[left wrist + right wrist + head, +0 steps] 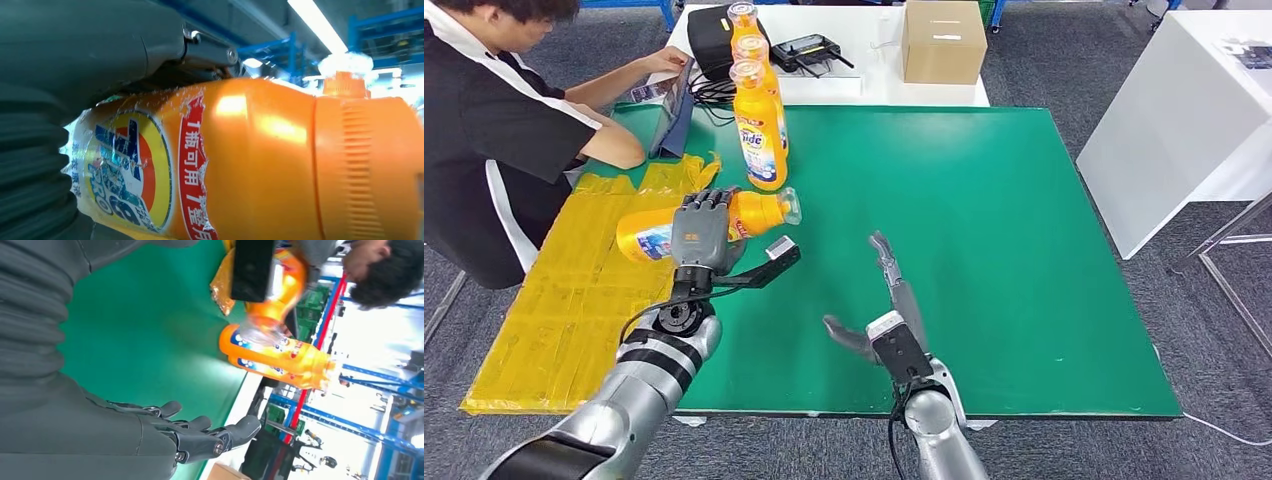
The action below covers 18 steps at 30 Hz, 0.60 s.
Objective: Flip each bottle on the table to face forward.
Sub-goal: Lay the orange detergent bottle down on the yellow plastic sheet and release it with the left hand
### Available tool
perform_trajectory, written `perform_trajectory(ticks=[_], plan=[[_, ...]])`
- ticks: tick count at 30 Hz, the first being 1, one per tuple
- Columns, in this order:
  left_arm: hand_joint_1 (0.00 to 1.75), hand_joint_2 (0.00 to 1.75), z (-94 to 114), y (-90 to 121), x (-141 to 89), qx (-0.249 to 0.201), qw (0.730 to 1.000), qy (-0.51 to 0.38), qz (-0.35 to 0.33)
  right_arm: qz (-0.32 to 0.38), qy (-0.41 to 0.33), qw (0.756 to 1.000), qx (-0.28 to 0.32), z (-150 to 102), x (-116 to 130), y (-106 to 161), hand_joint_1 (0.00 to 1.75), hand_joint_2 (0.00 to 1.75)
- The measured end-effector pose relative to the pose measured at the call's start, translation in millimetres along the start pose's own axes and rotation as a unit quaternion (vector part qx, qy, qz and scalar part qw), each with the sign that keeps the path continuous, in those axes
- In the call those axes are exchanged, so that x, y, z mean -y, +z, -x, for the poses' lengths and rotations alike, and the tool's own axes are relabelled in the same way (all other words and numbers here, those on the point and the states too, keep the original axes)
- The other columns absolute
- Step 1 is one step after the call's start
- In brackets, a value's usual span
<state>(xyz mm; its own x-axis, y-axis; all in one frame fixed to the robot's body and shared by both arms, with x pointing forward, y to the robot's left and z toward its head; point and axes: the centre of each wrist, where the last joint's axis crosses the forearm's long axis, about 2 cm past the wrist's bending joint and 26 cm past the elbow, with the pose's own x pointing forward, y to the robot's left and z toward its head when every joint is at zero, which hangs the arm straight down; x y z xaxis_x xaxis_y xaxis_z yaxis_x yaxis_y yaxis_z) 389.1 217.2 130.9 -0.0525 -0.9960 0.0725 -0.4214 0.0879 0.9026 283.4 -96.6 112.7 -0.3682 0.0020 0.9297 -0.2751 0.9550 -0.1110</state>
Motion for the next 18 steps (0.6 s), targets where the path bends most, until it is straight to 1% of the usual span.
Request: perform_trajectory(ticks=[5,8,11,15,18], plan=[[1.75,1.75,13.6,2.6,8.8,0.002,0.999,-0.026,0.024,0.001,-0.002,1.000,0.005,-2.0,0.9,-1.4,0.00,1.75],[1.75,1.75,21.0,2.5,14.5,-0.019,0.998,-0.049,0.041,0.002,-0.007,1.000,0.005,-2.4,0.9,-1.8,0.00,1.75],[1.75,1.75,33.8,6.1,22.1,-0.033,0.994,-0.076,0.069,0.004,-0.013,1.000,0.005,-2.6,0.4,-1.9,0.00,1.75],[1.75,1.75,50.9,15.8,31.5,-0.062,0.986,-0.107,0.110,0.000,-0.017,1.000,0.008,-3.9,-1.5,-3.2,0.00,1.75],[1.75,1.75,60.2,23.3,36.5,-0.073,0.981,-0.121,0.133,-0.006,-0.019,1.000,0.011,-5.3,-3.1,-5.8,0.00,1.75]])
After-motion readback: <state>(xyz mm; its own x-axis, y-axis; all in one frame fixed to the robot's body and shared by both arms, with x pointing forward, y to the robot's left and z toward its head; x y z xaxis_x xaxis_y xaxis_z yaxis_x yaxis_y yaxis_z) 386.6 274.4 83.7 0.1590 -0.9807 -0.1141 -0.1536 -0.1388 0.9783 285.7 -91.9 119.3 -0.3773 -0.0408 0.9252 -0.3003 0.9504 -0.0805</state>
